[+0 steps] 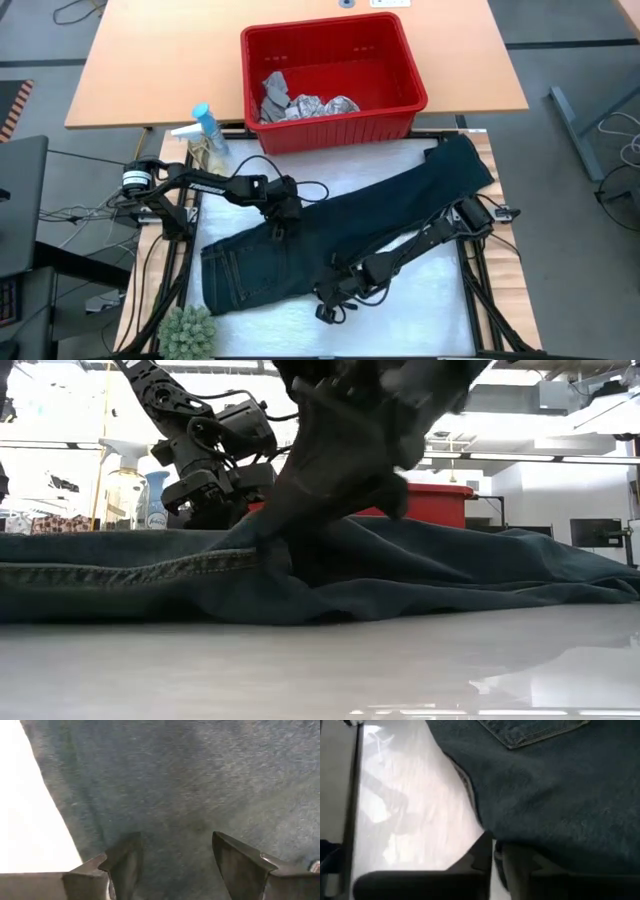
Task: Fold Laundry from Bin
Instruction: Fold the blue jeans
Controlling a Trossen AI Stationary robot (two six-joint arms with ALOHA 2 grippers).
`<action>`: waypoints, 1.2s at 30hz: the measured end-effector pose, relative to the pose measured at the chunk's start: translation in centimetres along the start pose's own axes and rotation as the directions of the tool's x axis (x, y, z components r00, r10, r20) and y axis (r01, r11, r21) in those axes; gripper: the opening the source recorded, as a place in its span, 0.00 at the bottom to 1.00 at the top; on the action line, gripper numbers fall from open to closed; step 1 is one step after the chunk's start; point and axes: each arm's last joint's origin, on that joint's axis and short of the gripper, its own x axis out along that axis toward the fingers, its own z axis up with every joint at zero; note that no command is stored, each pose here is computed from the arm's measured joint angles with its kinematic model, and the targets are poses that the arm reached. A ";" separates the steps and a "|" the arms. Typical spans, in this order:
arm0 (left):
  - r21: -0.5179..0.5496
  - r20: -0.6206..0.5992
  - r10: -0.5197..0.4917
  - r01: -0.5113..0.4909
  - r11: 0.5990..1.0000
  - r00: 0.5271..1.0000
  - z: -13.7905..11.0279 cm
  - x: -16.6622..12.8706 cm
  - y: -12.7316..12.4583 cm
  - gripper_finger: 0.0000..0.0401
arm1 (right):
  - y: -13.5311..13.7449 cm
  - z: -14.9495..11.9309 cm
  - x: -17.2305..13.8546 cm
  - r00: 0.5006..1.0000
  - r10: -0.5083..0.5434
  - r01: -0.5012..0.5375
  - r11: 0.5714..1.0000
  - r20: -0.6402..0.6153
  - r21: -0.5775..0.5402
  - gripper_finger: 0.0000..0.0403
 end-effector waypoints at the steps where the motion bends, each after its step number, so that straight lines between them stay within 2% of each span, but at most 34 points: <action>1: -0.007 0.001 0.005 -0.005 1.000 1.000 0.0 0.0 0.0 0.59 | 0.0 -0.2 -0.1 1.000 -0.009 0.010 1.000 -0.016 0.018 0.23; 4: -0.028 0.022 0.022 -0.022 0.999 1.000 0.5 -1.0 0.0 0.58 | -0.3 -0.7 -0.1 0.997 -0.045 0.049 0.997 -0.059 0.063 0.33; 8: -0.043 0.163 -0.002 0.009 0.999 0.987 2.6 -3.9 -0.7 0.55 | -1.0 -0.2 0.1 0.997 -0.062 0.066 0.995 -0.056 0.078 0.45; 11: -0.016 0.248 -0.027 0.032 0.999 0.968 3.3 -5.3 -1.6 0.50 | -1.6 0.2 0.3 0.996 -0.074 0.079 0.993 -0.056 0.088 0.51; 13: 0.024 0.254 -0.042 0.037 0.999 0.966 3.2 -5.2 -2.2 0.46 | -1.8 0.3 0.3 0.995 -0.080 0.084 0.993 -0.059 0.083 0.53; 19: 0.068 0.149 -0.147 0.138 0.988 0.978 1.5 -2.4 -3.7 0.38 | -1.2 -0.3 0.1 0.994 -0.063 0.068 0.996 -0.086 0.054 0.54; 27: 0.066 0.070 -0.153 0.148 0.987 0.986 0.4 0.3 -3.5 0.32 | -1.1 -0.4 0.1 0.995 -0.072 0.075 0.996 -0.065 0.043 0.54; 36: 0.068 0.074 -0.156 0.151 0.986 0.985 0.4 0.6 -3.4 0.31 | -1.6 0.3 0.9 0.999 -0.041 0.042 0.999 -0.027 0.016 0.51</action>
